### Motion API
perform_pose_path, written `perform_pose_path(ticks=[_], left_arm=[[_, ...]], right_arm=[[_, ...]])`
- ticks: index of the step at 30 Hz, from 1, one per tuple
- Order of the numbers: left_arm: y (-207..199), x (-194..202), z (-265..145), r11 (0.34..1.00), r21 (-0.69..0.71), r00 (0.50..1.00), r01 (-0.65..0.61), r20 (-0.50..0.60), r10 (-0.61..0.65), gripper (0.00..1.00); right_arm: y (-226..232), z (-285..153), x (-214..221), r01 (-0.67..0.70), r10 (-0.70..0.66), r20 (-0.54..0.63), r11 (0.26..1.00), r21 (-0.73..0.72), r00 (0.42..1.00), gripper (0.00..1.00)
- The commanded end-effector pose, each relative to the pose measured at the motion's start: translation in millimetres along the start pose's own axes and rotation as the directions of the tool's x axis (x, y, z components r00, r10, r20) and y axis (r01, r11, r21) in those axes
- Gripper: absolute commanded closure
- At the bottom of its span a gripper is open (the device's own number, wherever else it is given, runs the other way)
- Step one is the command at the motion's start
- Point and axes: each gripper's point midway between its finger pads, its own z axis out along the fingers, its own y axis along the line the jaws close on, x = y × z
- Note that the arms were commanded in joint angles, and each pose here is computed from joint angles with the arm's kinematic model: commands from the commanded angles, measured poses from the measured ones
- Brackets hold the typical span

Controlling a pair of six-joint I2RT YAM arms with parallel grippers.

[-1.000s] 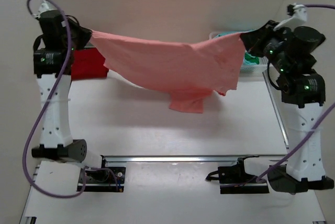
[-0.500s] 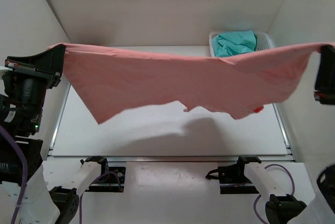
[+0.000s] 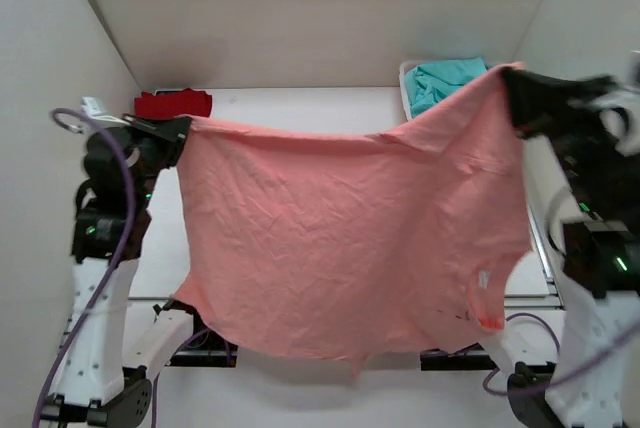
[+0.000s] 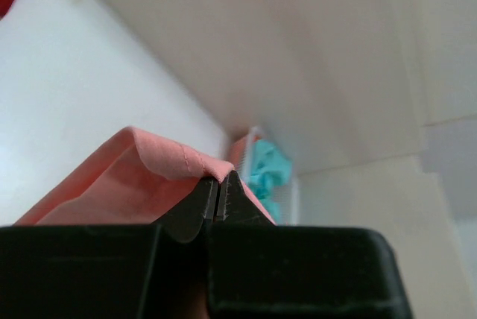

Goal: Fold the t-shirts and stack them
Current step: Flatten out the tshirt

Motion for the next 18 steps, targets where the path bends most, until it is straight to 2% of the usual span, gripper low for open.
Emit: perform_pose_path(ticks=[1, 2, 4, 5, 8, 9, 10, 11, 12, 13, 14, 15, 16, 17, 18], left_arm=[[55, 30, 41, 0.995, -0.077, 0.998, 0.06, -0.008, -0.061, 1.0], [63, 35, 48, 0.995, -0.08, 0.998, 0.064, -0.009, -0.065, 1.0], [108, 61, 75, 0.987, -0.148, 0.997, 0.066, -0.028, -0.071, 1.0], [126, 69, 86, 0.98, -0.19, 0.997, 0.056, -0.04, -0.065, 1.0], [175, 89, 124, 0.963, -0.27, 0.998, -0.007, -0.055, -0.008, 1.0], [200, 99, 138, 0.945, -0.326, 0.997, -0.032, -0.08, 0.006, 1.0], [199, 97, 150, 0.951, -0.307, 0.997, -0.044, -0.074, 0.023, 1.0], [217, 105, 167, 0.938, -0.34, 0.995, -0.069, -0.095, 0.038, 1.0], [234, 106, 186, 0.921, -0.379, 0.993, -0.089, -0.1, 0.055, 1.0], [224, 95, 203, 0.932, -0.349, 0.995, -0.094, -0.072, 0.073, 1.0], [247, 104, 223, 0.914, -0.389, 0.992, -0.116, -0.093, 0.086, 1.0], [253, 108, 249, 0.907, -0.396, 0.988, -0.142, -0.111, 0.106, 1.0], [242, 84, 271, 0.915, -0.382, 0.992, -0.128, -0.066, 0.112, 1.0], [269, 90, 290, 0.894, -0.428, 0.99, -0.133, -0.09, 0.104, 1.0], [276, 87, 317, 0.894, -0.425, 0.989, -0.142, -0.09, 0.114, 0.82]], right_arm=[[-40, 43, 128, -0.169, 0.173, -0.268, 0.985, 0.037, 0.948, 1.0], [-46, 48, 147, -0.178, 0.183, -0.286, 0.983, 0.044, 0.941, 1.0], [-61, 53, 221, -0.198, 0.22, -0.394, 0.975, 0.097, 0.892, 1.0], [-61, 58, 241, -0.182, 0.213, -0.412, 0.977, 0.112, 0.886, 1.0], [-71, 69, 348, -0.178, 0.232, -0.573, 0.973, 0.15, 0.786, 1.0], [-66, 74, 362, -0.186, 0.227, -0.586, 0.974, 0.13, 0.778, 1.0], [-69, 80, 392, -0.186, 0.234, -0.632, 0.972, 0.142, 0.739, 1.0], [-67, 96, 391, -0.182, 0.216, -0.614, 0.976, 0.118, 0.759, 1.0], [-73, 101, 425, -0.177, 0.217, -0.661, 0.976, 0.129, 0.718, 1.0], [-80, 122, 441, -0.165, 0.204, -0.665, 0.979, 0.121, 0.719, 1.0], [-82, 146, 434, -0.167, 0.199, -0.636, 0.98, 0.111, 0.746, 1.0], [-99, 157, 463, -0.146, 0.196, -0.657, 0.981, 0.131, 0.728, 1.0], [-114, 182, 482, -0.137, 0.196, -0.657, 0.981, 0.141, 0.728, 1.0], [-127, 213, 503, -0.139, 0.197, -0.648, 0.98, 0.141, 0.735, 1.0], [-138, 221, 513, -0.147, 0.206, -0.667, 0.979, 0.144, 0.716, 0.92]])
